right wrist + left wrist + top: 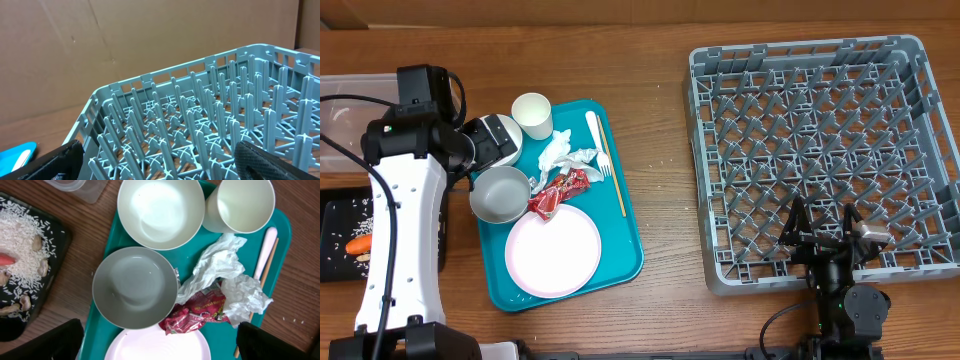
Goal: Sort waste into correct bins and load items into the dishwasher rack
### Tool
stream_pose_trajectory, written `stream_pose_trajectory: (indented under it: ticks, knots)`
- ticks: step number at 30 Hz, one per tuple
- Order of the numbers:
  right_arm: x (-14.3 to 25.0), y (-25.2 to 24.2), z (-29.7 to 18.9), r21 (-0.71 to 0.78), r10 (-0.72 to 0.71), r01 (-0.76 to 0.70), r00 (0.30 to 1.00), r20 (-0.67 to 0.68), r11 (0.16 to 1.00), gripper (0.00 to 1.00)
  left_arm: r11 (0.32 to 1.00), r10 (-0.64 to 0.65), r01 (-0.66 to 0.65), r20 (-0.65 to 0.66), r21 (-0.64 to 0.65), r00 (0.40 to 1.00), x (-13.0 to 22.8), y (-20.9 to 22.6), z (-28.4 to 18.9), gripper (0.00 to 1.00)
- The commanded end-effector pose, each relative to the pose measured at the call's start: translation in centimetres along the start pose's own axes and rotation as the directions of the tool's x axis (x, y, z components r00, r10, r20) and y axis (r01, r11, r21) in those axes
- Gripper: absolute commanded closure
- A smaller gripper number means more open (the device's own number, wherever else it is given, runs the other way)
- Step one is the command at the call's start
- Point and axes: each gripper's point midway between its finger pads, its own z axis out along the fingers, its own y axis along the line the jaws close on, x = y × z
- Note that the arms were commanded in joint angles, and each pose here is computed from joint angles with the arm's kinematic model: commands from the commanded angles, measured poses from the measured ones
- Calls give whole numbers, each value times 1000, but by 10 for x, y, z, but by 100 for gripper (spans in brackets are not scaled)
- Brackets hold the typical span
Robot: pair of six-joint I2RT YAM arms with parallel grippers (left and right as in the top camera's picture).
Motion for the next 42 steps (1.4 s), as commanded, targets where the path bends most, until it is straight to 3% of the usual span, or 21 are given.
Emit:
stream_pose_trajectory:
  ticks: [1,5,10,15,19,24,28,30,34,42]
  knots:
    - [1,-1,0,3,-1,1,1000,6,1000,0,998,3,0,40,-57,999,-10,12,0,0]
    - [1,-1,0,3,-1,1,1000,6,1000,0,983,-176,180,76,-46,981,-23,29,-1,0]
    - [-2,0,0,-1,-1,1,1000,19,1000,0,903,-429,429,56,10,902,-33,61,-2,0]
    - [-10,3,0,-13,24,-24,998,51,1000,0,876,-482,481,14,48,876,-32,70,-4,0]
    - [-36,14,-3,-97,231,-219,963,138,971,0,878,-478,478,28,-12,878,-27,80,-4,0]
    - [-43,26,-6,-201,476,-451,874,99,870,0,878,-477,478,39,-18,878,-29,82,-4,0]
    - [-25,52,-9,-283,594,-596,798,-103,752,0,879,-477,478,31,-10,878,-28,80,-4,0]
    - [-21,67,-14,-316,656,-686,724,-213,655,0,879,-477,477,32,-10,878,-28,80,-4,0]
    - [-20,76,-18,-309,720,-778,626,-300,547,0,879,-477,477,32,-10,878,-28,80,-4,0]
    - [-86,113,-54,-626,615,-586,761,-207,514,0,860,-510,511,32,-8,859,-28,80,-4,0]
